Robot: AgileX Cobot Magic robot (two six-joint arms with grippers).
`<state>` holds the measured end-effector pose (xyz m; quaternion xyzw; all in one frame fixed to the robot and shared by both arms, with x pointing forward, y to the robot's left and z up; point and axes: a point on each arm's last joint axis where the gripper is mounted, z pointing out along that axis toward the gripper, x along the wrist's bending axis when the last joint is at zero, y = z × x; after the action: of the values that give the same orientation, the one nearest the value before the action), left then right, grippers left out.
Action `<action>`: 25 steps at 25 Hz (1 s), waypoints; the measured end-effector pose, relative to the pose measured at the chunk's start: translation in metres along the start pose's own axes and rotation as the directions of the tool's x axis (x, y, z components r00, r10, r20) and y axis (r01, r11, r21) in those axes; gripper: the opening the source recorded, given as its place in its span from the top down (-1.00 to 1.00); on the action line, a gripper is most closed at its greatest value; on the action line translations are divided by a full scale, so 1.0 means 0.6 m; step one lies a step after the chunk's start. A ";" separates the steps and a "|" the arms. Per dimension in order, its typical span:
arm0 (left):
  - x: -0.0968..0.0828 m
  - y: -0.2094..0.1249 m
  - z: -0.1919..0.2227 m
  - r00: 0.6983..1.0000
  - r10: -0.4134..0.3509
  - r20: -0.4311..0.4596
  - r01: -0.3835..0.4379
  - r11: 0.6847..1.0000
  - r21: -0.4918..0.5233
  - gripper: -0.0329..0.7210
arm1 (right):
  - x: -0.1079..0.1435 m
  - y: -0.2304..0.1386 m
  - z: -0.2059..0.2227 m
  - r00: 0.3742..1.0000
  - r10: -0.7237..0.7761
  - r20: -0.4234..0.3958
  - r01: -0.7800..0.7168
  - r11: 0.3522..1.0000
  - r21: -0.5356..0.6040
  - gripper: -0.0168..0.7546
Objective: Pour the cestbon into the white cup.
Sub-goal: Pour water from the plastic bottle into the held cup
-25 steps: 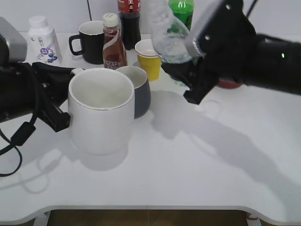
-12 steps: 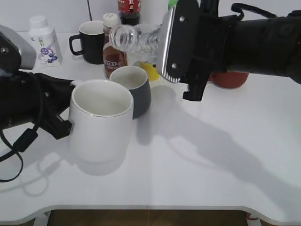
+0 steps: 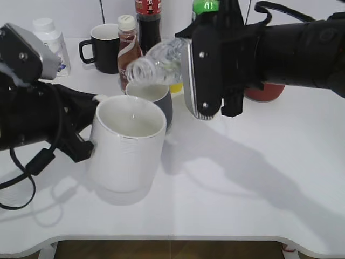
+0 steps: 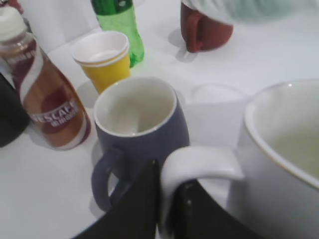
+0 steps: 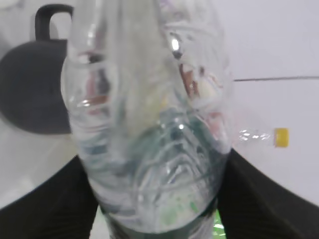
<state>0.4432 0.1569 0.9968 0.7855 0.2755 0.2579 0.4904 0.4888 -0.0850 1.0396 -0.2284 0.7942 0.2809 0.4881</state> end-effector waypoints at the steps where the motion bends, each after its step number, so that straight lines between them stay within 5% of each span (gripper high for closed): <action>1: 0.000 0.000 0.000 1.000 -0.002 -0.001 0.002 1.000 0.002 0.82 | 0.000 0.000 0.000 1.000 -0.030 -0.001 0.030 1.000 0.002 -0.29; 25: 0.000 -0.001 0.000 1.000 -0.002 -0.002 0.002 1.000 0.006 0.82 | -0.004 0.002 0.000 0.964 -0.267 0.014 0.267 0.964 -0.006 -0.29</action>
<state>0.4431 0.1570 0.9962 0.7865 0.2776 0.2572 0.4880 0.4889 -0.0838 1.0418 -0.3334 0.7520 0.2172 0.5255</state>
